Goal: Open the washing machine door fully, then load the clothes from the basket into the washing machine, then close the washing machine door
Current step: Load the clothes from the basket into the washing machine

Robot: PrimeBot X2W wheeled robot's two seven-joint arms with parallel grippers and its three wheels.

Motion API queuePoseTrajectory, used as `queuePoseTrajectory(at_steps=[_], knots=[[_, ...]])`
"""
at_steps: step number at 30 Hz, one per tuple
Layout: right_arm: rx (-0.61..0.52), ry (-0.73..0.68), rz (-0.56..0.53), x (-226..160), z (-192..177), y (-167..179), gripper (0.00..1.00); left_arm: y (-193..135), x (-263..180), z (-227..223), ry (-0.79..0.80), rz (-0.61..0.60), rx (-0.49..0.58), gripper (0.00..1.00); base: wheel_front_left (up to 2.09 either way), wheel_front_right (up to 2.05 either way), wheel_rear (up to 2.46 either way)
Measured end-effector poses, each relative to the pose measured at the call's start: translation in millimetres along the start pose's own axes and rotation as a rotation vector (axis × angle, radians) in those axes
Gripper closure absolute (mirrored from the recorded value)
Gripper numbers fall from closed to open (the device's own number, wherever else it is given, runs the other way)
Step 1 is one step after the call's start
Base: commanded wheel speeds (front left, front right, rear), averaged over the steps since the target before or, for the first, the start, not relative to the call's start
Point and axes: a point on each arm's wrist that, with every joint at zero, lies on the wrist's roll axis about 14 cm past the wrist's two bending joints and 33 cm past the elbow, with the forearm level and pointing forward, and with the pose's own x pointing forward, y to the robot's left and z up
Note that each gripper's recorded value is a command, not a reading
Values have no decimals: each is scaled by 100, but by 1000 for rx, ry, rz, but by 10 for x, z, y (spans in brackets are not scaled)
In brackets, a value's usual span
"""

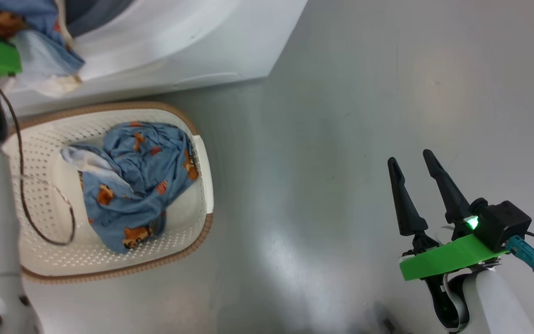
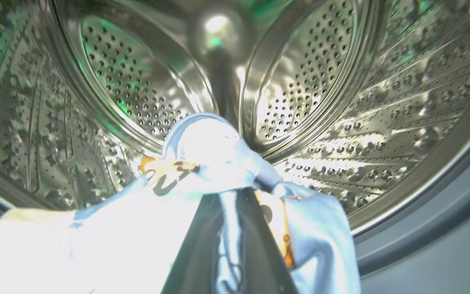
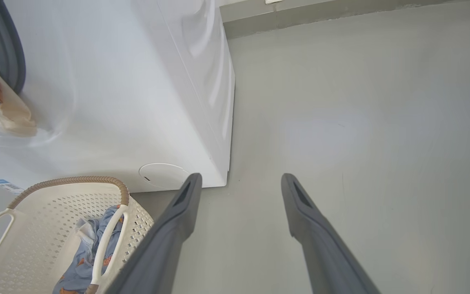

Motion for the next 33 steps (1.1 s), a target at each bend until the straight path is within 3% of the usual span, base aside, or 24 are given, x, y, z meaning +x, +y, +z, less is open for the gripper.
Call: queuePoseTrajectory(at_steps=[8,13,21,27,33], knots=[[16,61,-3,3,-236,-11,0,6,377,-208,126,-19,-11,100,0,0,0],[19,81,5,48,-327,2,0,-57,584,-202,134,-61,42,100,0,0,0],[46,108,0,52,-433,-5,0,-200,845,178,-54,-114,83,100,0,0,0],[50,123,0,52,-492,-6,0,-388,859,893,-315,-166,108,100,0,0,0],[49,110,8,101,-453,9,0,-374,695,893,-356,-162,124,100,0,0,0]])
